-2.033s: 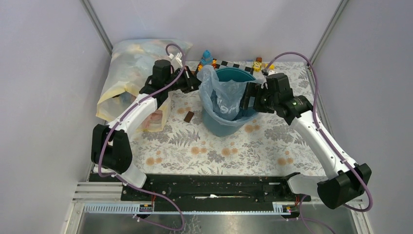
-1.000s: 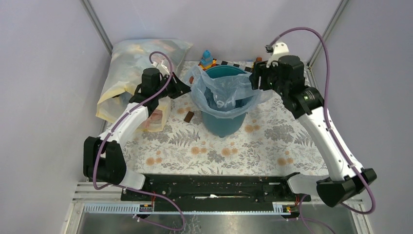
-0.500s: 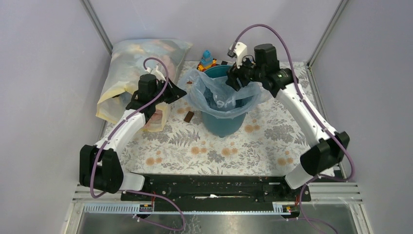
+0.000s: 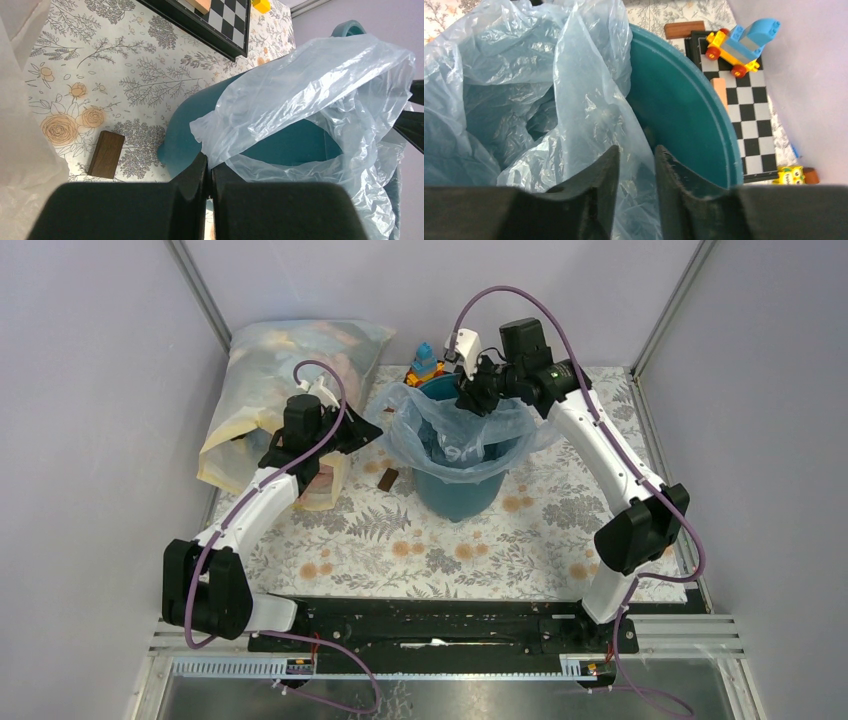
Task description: Put the trash bags into the trash bin
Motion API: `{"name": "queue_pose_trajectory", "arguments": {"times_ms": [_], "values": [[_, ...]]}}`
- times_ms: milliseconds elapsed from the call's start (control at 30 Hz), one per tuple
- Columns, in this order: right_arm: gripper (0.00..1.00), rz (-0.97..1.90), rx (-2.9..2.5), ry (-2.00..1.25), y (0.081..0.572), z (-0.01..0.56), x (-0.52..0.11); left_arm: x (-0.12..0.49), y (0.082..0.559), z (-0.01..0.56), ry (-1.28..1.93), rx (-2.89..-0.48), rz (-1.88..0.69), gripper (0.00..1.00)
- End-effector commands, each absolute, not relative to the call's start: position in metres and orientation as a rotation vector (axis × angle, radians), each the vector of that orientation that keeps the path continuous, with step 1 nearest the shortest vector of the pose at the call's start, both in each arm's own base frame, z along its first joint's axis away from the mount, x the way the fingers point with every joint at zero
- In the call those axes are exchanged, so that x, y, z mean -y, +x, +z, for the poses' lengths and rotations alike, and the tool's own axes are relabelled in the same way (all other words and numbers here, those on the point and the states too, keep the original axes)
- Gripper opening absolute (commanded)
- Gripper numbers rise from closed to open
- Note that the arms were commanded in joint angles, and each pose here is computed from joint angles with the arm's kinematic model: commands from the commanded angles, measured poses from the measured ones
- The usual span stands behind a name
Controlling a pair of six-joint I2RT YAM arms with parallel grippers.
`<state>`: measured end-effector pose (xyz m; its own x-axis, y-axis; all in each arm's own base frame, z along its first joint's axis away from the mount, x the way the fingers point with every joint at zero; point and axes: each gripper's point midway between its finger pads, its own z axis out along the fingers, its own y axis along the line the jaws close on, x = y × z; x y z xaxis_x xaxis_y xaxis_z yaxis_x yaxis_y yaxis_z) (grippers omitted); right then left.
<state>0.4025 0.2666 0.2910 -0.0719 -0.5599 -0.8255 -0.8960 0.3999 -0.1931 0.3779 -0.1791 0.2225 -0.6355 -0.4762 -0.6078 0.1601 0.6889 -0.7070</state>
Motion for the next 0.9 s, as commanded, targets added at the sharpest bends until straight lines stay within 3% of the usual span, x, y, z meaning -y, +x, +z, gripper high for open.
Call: {"name": "queue_pose_trajectory", "arguments": {"times_ms": [0,33,133,333,600,633,733,800,867], "values": [[0.32,0.465,-1.72,-1.334,0.395,0.296,-0.269,0.174,0.387,0.244,-0.218,-1.978,-0.932,0.03],[0.3,0.455,-1.72,-1.332,0.397,0.296,-0.269,0.174,0.387,0.243,-0.218,-1.979,-0.932,0.03],[0.01,0.382,-1.737,-1.277,0.411,0.297,-0.263,0.174,0.387,0.242,-0.22,-1.983,-0.931,0.03],[0.0,0.233,-1.728,-1.094,0.445,0.317,-0.25,0.175,0.389,0.238,-0.221,-1.991,-0.932,0.03],[0.0,0.296,-1.692,-0.962,0.47,0.334,-0.242,0.176,0.393,0.235,-0.221,-1.999,-0.933,0.03],[0.09,0.338,-1.69,-1.003,0.465,0.331,-0.246,0.177,0.393,0.233,-0.219,-2.004,-0.936,0.03],[0.5,0.437,-1.688,-1.145,0.446,0.317,-0.256,0.177,0.392,0.231,-0.216,-2.005,-0.937,0.03],[0.61,0.488,-1.679,-1.19,0.436,0.312,-0.261,0.177,0.392,0.232,-0.217,-2.002,-0.937,0.03],[0.65,0.543,-1.665,-1.229,0.426,0.311,-0.265,0.177,0.392,0.233,-0.218,-1.999,-0.941,0.03]]}}
